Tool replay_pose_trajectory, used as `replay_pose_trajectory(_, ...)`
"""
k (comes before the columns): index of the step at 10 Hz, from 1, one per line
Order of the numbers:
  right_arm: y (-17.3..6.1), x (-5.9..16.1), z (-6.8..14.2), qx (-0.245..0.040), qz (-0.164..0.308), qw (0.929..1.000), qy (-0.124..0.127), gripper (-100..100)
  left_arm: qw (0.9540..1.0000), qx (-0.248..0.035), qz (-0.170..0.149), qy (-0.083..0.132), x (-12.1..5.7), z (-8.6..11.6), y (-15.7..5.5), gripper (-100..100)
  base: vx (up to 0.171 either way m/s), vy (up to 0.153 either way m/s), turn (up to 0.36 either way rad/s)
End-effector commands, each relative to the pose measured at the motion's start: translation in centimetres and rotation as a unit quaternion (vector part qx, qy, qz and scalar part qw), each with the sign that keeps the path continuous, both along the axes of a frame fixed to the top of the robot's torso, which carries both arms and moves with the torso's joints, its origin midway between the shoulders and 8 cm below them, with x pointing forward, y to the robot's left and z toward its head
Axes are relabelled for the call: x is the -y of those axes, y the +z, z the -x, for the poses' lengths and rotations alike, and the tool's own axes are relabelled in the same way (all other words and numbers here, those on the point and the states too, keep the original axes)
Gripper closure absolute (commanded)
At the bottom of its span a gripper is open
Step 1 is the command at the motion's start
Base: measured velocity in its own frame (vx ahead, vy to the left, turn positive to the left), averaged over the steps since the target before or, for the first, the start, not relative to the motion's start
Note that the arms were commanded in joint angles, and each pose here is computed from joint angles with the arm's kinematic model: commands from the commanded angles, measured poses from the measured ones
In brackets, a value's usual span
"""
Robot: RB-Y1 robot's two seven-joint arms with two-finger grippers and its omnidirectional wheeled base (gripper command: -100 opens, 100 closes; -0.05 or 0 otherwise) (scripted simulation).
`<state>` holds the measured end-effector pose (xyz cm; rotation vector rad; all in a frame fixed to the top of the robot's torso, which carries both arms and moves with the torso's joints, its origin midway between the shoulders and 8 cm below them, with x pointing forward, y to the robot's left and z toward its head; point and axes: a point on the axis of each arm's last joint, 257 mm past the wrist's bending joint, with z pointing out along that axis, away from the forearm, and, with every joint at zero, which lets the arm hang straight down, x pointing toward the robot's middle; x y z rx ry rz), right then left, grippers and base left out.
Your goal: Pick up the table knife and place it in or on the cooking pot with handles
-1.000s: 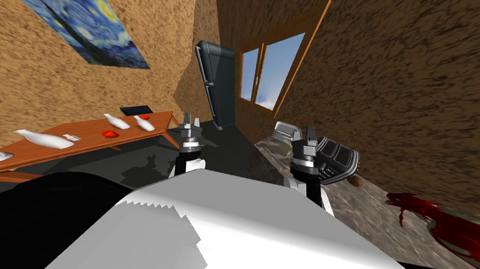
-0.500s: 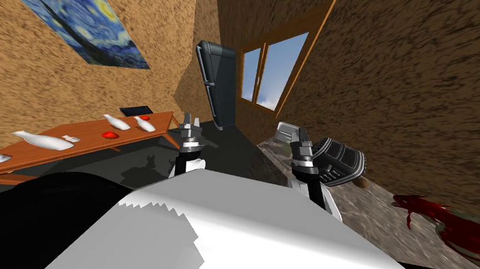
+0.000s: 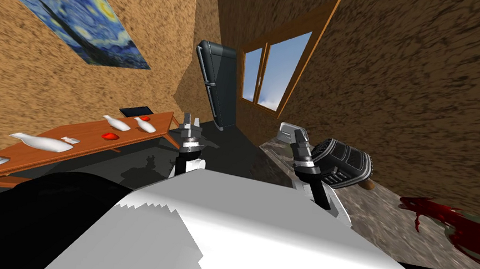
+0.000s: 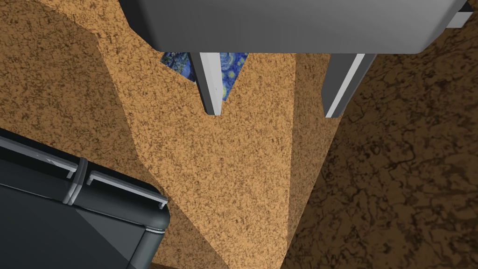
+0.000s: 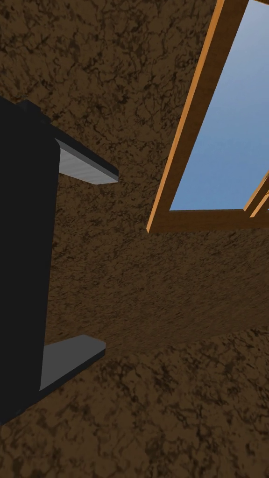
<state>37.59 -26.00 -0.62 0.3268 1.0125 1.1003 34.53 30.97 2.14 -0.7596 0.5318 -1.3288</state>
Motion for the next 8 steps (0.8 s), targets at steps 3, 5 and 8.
replay_pose_trajectory(3,-1.2,0.2,-0.5,-0.009,0.062,0.9980,0.008,-100,1.0000,0.000,0.000,0.000,0.0,0.0,0.0,0,0.015,0.063,-0.007)
replay_pose_trajectory(5,-1.8,0.3,-0.7,-0.014,0.092,0.9955,0.013,-100,1.0000,0.000,0.000,0.000,0.0,0.0,0.0,0,0.023,0.076,-0.009)
replay_pose_trajectory(8,-2.5,0.3,-0.9,-0.020,0.130,0.9912,0.021,-100,1.0000,0.000,0.000,0.000,0.0,0.0,0.0,0,0.019,0.059,-0.007)
